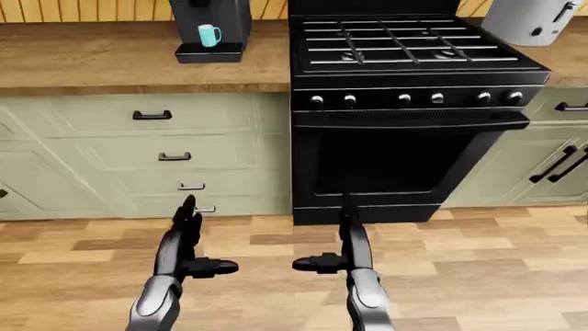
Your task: Pick the mug from under the coffee machine dispenser and place it on the counter.
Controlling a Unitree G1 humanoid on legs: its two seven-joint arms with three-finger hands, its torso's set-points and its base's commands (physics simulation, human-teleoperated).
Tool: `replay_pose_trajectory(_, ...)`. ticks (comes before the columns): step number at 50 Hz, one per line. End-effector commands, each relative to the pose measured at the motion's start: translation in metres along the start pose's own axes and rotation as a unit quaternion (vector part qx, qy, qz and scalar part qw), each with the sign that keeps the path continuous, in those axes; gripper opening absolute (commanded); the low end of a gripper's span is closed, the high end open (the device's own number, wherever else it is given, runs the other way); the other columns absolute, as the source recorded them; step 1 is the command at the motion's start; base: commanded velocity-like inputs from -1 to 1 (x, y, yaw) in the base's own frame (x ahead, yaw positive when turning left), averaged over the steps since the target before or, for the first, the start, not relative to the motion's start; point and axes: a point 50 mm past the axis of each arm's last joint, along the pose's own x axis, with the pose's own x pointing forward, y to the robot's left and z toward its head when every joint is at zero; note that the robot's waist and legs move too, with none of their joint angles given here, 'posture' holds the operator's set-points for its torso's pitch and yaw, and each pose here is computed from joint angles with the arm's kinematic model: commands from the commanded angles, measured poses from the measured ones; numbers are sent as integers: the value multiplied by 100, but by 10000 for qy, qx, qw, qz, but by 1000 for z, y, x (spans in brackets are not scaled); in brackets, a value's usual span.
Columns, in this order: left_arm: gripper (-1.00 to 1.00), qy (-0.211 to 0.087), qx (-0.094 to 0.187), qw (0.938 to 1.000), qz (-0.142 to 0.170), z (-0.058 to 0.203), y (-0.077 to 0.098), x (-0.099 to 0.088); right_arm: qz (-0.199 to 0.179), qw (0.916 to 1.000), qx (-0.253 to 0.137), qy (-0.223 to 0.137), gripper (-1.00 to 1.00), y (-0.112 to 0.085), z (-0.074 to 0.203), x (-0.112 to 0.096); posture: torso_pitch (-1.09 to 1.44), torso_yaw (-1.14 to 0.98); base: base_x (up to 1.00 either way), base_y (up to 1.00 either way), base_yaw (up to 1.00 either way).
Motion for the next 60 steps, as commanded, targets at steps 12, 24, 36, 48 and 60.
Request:
replay_pose_trajectory(12, 100, -1205, 271, 9923, 61, 53, 6, 2, 22, 9925, -349, -1175, 100, -3, 52, 8, 0, 0, 0, 0, 0)
replay_pose_trajectory(24, 100, -1810, 359, 9813, 538, 101, 34, 9, -398, 9825, -517, -1747, 100, -23, 103, 20, 0, 0, 0, 0, 0)
replay_pose_trajectory(36, 100, -2189, 289, 9725, 748, 130, 57, 28, -907, 9671, -682, -2277, 100, -58, 159, 39, 0, 0, 0, 0, 0)
replay_pose_trajectory(48, 100, -2741, 343, 9567, 915, 167, 66, 17, -1012, 9512, -1010, -2736, 100, -63, 202, 37, 0, 0, 0, 0, 0)
replay_pose_trajectory(60, 100, -3342, 450, 9352, 1081, 205, 73, -11, -1032, 9319, -1356, -3202, 100, -60, 240, 29, 0, 0, 0, 0, 0)
